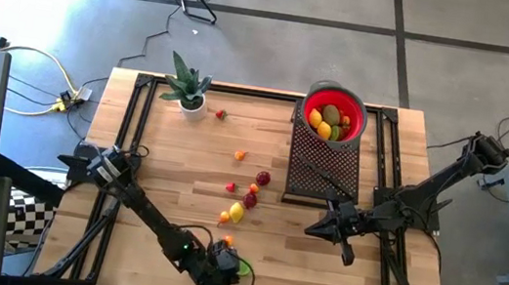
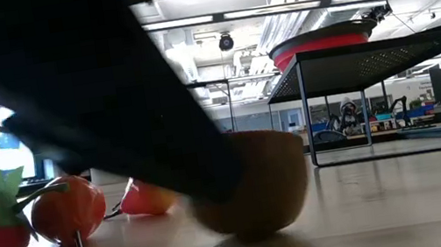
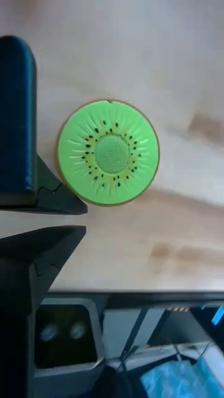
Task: Pick & Place Fruit
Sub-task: Put the kiwi into the strainer bowl on the shelf
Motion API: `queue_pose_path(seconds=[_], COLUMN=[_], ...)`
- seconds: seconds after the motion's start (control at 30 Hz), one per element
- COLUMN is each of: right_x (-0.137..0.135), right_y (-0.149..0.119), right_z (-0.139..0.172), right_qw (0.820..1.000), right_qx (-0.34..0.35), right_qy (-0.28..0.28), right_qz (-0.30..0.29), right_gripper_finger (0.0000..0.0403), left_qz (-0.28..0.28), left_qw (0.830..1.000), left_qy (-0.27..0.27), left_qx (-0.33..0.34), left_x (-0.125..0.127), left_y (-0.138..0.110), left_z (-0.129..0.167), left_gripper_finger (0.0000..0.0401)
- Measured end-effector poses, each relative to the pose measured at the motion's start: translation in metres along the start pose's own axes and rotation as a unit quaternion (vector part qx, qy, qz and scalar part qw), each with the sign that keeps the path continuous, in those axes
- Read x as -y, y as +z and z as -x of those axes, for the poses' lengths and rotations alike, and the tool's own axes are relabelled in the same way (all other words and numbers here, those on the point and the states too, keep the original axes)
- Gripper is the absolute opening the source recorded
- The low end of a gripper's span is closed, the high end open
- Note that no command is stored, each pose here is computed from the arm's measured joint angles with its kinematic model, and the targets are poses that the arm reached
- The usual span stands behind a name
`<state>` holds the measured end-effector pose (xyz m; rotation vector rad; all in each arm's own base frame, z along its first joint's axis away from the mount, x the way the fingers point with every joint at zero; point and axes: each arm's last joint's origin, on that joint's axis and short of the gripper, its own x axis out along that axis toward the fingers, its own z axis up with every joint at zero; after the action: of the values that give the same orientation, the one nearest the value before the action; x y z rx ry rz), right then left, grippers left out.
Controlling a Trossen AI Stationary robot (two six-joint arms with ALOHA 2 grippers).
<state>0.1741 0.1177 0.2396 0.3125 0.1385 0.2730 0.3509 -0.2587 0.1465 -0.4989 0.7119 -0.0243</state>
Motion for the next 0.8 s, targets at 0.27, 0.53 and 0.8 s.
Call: queue_pose_path(seconds=[0.27,0.53,0.8], right_x=[0.000,0.001,0.001], right_y=[-0.001,-0.002,-0.002], right_z=[0.000,0.000,0.000], right_qw=[1.000,1.000,1.000], right_qx=[-0.003,-0.009,-0.010], right_qy=[-0.001,-0.003,-0.004], right_qz=[0.001,0.003,0.004], right_gripper_finger=[0.0002,0.0002,0.0002], left_qz=[-0.005,-0.023,-0.026], left_qw=[1.000,0.999,0.998], left_qy=[0.020,0.034,0.047], left_qx=[0.015,0.024,0.032], left_x=[-0.017,-0.030,-0.042], left_y=[0.019,0.032,0.045], left_z=[-0.007,-0.012,-0.016], left_gripper_finger=[0.0037,0.0037,0.0037])
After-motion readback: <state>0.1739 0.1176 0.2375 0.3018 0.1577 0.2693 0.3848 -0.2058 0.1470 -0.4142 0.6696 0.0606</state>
